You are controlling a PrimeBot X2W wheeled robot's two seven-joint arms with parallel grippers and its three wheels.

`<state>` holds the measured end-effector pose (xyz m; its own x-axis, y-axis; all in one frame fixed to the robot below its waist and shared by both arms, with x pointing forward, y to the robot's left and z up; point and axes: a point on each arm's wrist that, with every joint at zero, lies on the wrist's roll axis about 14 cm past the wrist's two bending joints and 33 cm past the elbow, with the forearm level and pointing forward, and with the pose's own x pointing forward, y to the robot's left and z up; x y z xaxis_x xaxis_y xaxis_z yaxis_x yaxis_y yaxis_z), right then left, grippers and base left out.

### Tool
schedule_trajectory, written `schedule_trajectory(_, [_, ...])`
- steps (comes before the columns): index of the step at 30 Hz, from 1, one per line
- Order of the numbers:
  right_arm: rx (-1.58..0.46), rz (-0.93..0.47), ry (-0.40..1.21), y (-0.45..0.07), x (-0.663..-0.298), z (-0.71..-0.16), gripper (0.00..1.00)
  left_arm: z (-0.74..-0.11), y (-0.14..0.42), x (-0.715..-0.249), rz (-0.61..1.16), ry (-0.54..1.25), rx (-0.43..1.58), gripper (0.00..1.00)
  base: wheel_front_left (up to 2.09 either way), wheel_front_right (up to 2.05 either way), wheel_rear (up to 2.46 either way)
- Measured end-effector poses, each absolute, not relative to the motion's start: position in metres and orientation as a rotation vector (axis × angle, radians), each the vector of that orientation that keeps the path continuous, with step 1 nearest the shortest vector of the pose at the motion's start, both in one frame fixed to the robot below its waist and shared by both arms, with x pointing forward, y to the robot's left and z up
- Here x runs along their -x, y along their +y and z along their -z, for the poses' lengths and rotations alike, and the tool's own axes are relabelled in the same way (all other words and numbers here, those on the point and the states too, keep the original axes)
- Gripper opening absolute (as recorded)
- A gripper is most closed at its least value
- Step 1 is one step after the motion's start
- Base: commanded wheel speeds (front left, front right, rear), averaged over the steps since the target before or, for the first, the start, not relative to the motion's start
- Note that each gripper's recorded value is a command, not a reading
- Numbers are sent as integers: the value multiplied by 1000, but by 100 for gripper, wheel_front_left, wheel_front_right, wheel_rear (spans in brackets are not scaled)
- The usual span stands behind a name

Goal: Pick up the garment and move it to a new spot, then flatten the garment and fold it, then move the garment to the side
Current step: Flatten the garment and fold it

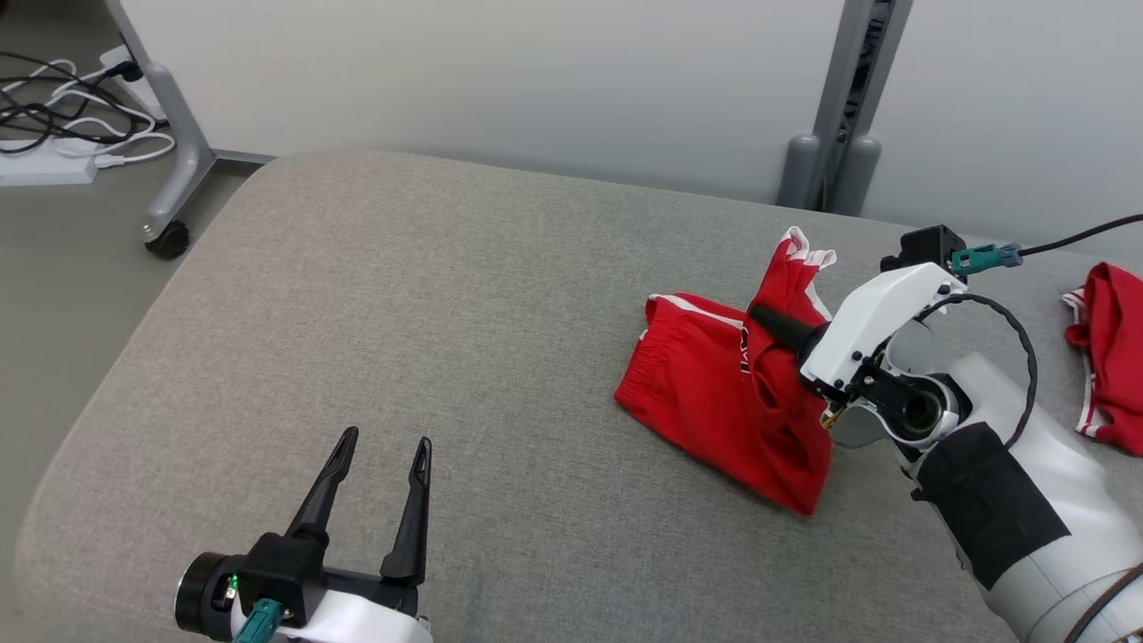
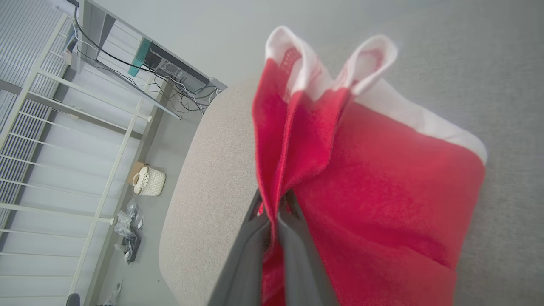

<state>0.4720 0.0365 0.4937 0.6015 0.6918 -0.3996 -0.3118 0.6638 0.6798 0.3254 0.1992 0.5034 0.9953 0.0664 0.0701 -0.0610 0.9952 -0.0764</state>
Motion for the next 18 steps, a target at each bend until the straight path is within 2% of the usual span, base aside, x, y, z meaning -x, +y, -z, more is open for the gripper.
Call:
schedule_trajectory(8, [-582, -564, 736, 60, -491, -477, 0, -505, 199, -324, -77, -73, 90, 100, 0, 0, 0])
schedule_trajectory(18, [-544, -582, 784, 89, -492, -454, 0, -501, 203, -322, -109, -52, 100, 100, 0, 0, 0])
